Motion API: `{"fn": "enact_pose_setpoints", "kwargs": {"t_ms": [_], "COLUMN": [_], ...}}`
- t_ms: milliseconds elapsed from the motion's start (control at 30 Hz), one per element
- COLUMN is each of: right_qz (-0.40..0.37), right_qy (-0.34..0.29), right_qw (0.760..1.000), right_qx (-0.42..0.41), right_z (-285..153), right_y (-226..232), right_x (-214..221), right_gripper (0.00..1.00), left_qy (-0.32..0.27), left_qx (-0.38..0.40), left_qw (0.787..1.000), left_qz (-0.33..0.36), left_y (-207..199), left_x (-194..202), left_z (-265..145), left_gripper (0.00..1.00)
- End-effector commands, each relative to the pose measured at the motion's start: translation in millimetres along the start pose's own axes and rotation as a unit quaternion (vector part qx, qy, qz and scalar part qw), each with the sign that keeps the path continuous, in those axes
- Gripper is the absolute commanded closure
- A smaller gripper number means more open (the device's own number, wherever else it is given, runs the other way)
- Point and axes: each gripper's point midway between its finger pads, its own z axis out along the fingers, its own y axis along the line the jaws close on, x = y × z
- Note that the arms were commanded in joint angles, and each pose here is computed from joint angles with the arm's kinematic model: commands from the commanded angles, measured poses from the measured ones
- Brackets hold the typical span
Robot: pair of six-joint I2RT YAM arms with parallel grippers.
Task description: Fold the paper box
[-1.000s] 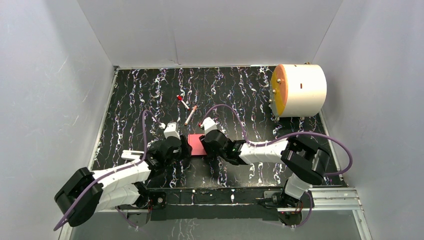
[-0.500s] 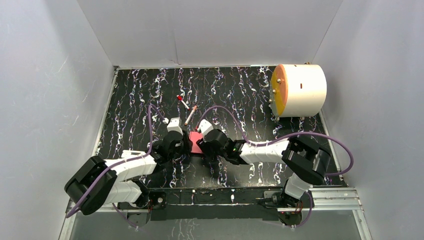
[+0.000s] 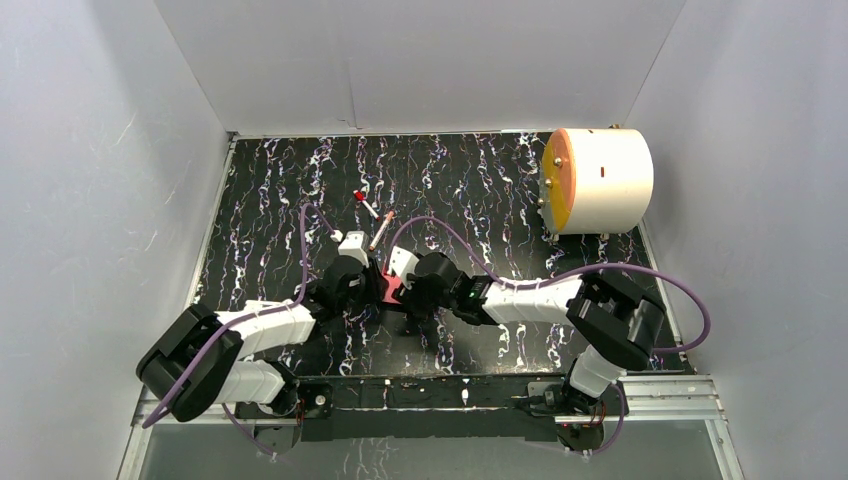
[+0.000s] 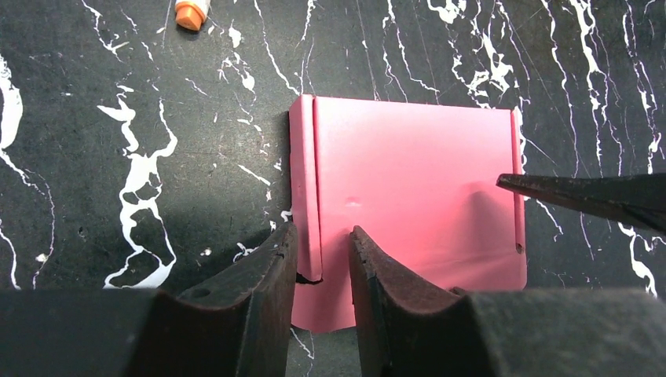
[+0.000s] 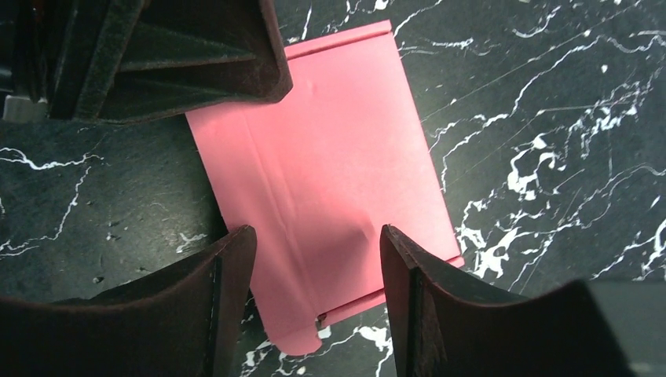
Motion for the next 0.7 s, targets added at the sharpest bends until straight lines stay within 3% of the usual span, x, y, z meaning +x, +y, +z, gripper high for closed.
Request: {"fn": "enact_pose_setpoints", "kwargs": {"t_ms": [0, 400, 667], "right_qz": [-0.037, -0.05, -0.056], "right_qy": [-0.048, 0.0, 0.02], "right_qw": [0.998, 0.998, 0.998], "right_qx": [-0.001, -0.044, -0.01], "right_z": [1.6, 24.2, 26.1], "right_y": [-8.7, 12.3, 1.2], "right_x": [-23.0, 18.3, 29.2], "right_gripper": [0.35, 0.4, 0.46], "left_qy": [0.041, 0.053, 0.059], "left_qx": [0.004, 0.022, 0.053], "left_qw": [0.999, 0.998, 0.997], "left_qz": [0.018, 0.009, -0.008], "left_y": [5.2, 5.3, -1.6], "left_x": [19.0, 20.3, 21.3], "left_z": [-1.1, 0.0, -3.2], "left_gripper": [0.72, 0.73, 0.73]}}
